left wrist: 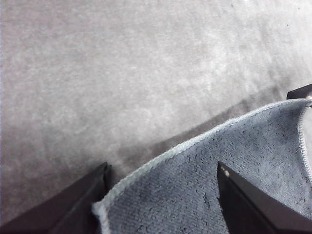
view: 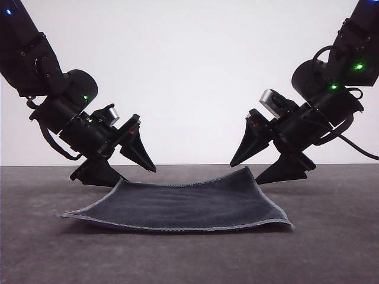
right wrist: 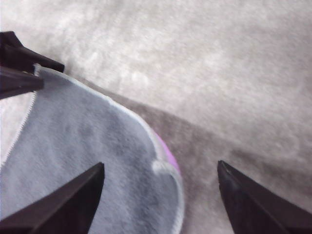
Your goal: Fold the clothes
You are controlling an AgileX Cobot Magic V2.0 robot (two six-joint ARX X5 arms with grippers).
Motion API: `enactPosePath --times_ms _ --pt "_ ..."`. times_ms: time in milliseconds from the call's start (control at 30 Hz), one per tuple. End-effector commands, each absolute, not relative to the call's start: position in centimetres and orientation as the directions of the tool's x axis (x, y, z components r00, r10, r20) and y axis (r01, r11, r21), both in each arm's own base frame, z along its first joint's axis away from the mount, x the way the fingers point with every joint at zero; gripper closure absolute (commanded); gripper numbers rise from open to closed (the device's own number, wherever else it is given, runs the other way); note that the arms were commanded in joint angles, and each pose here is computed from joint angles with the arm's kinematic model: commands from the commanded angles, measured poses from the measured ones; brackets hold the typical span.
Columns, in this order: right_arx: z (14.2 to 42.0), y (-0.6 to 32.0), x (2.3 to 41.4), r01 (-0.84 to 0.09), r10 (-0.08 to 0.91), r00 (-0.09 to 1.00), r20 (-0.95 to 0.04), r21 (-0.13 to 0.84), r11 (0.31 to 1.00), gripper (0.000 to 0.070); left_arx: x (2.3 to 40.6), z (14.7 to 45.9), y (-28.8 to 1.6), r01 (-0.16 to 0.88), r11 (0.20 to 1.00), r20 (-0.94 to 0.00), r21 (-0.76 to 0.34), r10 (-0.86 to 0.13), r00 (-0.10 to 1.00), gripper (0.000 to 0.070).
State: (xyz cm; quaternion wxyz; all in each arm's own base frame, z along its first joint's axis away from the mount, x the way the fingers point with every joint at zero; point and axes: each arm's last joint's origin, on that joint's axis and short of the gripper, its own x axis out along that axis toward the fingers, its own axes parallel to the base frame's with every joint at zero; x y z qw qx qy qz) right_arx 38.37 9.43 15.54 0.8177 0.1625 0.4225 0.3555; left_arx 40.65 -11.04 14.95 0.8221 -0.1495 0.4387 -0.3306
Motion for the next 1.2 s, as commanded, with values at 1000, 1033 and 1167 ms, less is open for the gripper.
enactPosePath --times_ms 1000,1033,1167 --pt "14.4 10.4 39.5 -0.430 0.731 0.394 -0.556 0.592 0.682 0.0695 40.3 13.1 -11.2 0.378 0.751 -0.687 -0.542 -0.655 0.315 0.0700" --pt "14.4 10.4 39.5 -0.433 0.734 0.392 -0.554 0.593 0.679 0.0695 40.2 13.2 -11.1 0.381 0.751 -0.688 -0.540 -0.654 0.315 0.0700" --pt "14.5 10.0 39.5 -0.451 0.767 0.367 -0.527 0.620 0.642 0.0695 40.0 14.3 -10.7 0.413 0.749 -0.688 -0.518 -0.652 0.320 0.0700"
